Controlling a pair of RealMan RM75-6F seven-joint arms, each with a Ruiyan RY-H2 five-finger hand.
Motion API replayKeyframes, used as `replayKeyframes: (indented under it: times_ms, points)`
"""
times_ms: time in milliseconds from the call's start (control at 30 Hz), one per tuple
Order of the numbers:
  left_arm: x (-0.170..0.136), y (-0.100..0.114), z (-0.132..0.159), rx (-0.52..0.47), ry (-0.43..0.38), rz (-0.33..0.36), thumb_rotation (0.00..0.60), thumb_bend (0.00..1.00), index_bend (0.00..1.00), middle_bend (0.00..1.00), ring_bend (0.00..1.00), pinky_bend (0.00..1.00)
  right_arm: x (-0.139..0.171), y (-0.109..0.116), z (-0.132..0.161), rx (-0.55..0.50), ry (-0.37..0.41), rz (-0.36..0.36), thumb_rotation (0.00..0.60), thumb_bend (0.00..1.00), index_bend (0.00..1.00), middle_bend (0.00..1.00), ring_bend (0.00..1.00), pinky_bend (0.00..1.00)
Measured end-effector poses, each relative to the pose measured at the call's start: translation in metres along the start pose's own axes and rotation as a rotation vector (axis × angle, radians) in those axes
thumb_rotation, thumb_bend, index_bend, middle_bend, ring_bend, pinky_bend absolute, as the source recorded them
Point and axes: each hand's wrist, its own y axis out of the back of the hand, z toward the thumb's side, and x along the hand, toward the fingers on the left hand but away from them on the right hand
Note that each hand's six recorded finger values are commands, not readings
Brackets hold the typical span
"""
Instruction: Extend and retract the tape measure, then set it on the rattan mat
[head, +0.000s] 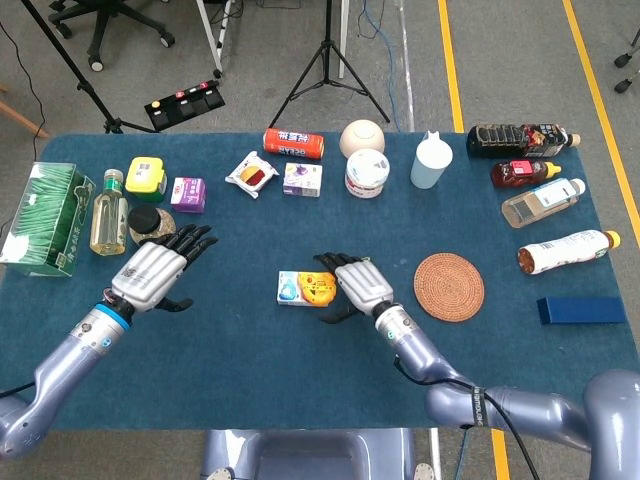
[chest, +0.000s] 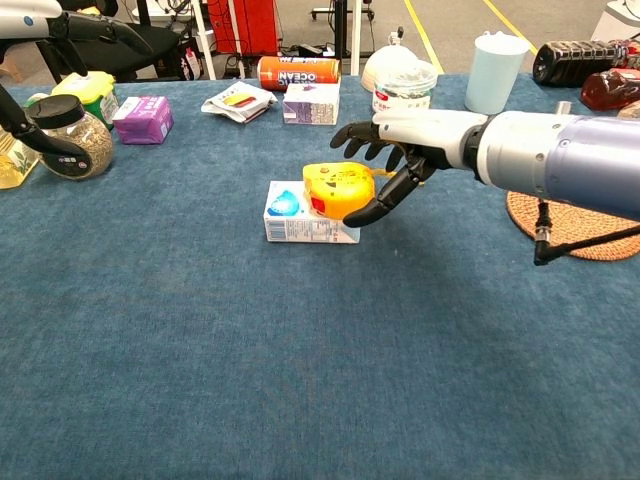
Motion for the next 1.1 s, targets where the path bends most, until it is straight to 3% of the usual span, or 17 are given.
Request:
replayKeyframes:
  times_ms: [600,1100]
  points:
    - [-0.001,-0.005,-0.010,-0.017,0.003,-0.002,0.600,0.17,0.06,0.05,0.00,0.20,-0.009,0.005,0.003,0.010,-0.031,-0.044,0.404,0.20,0.22,0.24,0.27,0.30]
    - [-0.005,-0.006,-0.014,-0.022,0.010,-0.003,0.600,0.17,0.06,0.05,0.00,0.20,-0.008,-0.002,0.007,0.026,-0.031,-0.040,0.406,0.20,0.28,0.29,0.34,0.35]
